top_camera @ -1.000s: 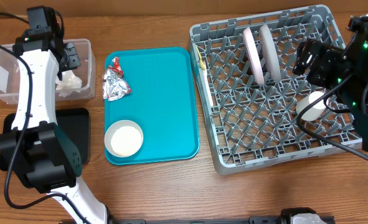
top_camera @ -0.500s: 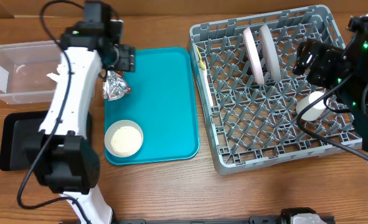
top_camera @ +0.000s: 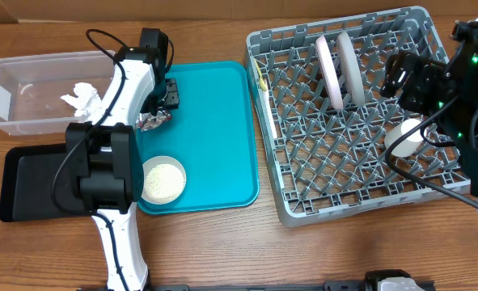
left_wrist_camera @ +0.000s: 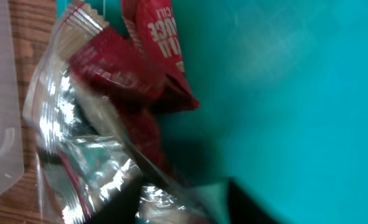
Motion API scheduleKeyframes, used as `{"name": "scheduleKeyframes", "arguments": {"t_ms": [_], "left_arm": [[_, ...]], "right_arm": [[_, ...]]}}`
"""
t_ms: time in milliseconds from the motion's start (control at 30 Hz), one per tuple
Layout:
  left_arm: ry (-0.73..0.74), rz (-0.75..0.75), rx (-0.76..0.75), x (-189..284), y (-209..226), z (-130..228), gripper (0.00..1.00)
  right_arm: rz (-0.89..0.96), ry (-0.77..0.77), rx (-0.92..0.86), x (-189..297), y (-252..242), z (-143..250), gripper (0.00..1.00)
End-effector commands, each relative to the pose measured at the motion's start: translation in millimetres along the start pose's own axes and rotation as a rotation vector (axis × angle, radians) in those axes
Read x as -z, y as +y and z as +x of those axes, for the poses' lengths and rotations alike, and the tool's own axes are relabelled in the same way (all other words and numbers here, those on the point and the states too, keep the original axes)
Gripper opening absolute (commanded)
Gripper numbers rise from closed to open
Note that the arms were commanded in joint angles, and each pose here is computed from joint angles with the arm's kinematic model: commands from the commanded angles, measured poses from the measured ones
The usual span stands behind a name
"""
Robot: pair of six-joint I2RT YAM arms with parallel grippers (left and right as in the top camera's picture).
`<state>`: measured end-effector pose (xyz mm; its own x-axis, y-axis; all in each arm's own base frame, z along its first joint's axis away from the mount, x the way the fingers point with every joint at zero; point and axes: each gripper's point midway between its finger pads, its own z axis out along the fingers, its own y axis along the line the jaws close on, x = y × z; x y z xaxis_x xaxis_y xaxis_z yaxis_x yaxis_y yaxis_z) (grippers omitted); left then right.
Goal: Sort waste into correct bins and load items into the dishwasher rack
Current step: 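Return the left gripper to the tray, grasp the foil, drop it in the bin, then lower the left gripper onto the red wrapper and grasp it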
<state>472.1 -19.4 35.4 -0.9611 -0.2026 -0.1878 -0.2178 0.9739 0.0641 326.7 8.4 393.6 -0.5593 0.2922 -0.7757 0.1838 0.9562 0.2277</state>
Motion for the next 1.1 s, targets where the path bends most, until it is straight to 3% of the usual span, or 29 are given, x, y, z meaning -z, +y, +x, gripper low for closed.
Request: {"name": "scheduleKeyframes", "arguments": {"t_ms": [0,133,267,367,500,633,833,867,900,933,967,1067], "left_arm": [[-0.006,-0.023,0.074,-1.7,3.1,-0.6,0.08],[-0.006,-0.02,0.072,17.4,3.7,-1.6,0.04],[-0.05,-0.004,0.078,69.5,7.4,-10.8,0.04],[-0.172,0.029,0.046,137.5,14.2,-28.2,0.04],[-0.281,0.033,0.056,180.4,34.5,-40.1,0.04],[-0.299,-0.073,0.104,180.5,76.3,-46.2,0.04],[-0.2,-0.127,0.169,132.0,118.4,-50.4,0.05],[-0.183,-0.132,0.176,123.2,122.6,-50.4,0.12],[-0.166,-0.137,0.181,114.7,126.0,-50.3,0.28],[-0.151,-0.141,0.186,106.3,129.0,-50.3,0.56],[-0.136,-0.143,0.19,99.3,131.2,-49.7,0.68],[-0.116,-0.102,0.16,96.2,128.0,-47.5,0.71]], "right_arm": [[0.006,-0.01,-0.002,1.0,-1.7,-2.4,1.0],[0.006,-0.01,-0.003,1.0,-1.7,-2.3,1.0],[0.006,-0.01,-0.003,1.0,-1.7,-2.3,1.0],[0.006,-0.01,-0.003,1.0,-1.7,-2.3,1.0],[0.006,-0.01,-0.002,1.0,-1.7,-2.3,1.0],[0.006,-0.01,-0.003,1.0,-1.7,-2.3,1.0],[0.006,-0.01,-0.002,1.0,-1.7,-2.3,1.0],[0.006,-0.01,-0.003,1.0,-1.7,-2.4,1.0],[0.006,-0.01,-0.003,1.0,-1.7,-2.3,1.0],[0.006,-0.01,-0.002,1.0,-1.7,-2.3,1.0],[0.006,-0.01,-0.003,1.0,-1.7,-2.3,1.0],[0.006,-0.01,-0.003,1.0,-1.7,-2.3,1.0]]}}
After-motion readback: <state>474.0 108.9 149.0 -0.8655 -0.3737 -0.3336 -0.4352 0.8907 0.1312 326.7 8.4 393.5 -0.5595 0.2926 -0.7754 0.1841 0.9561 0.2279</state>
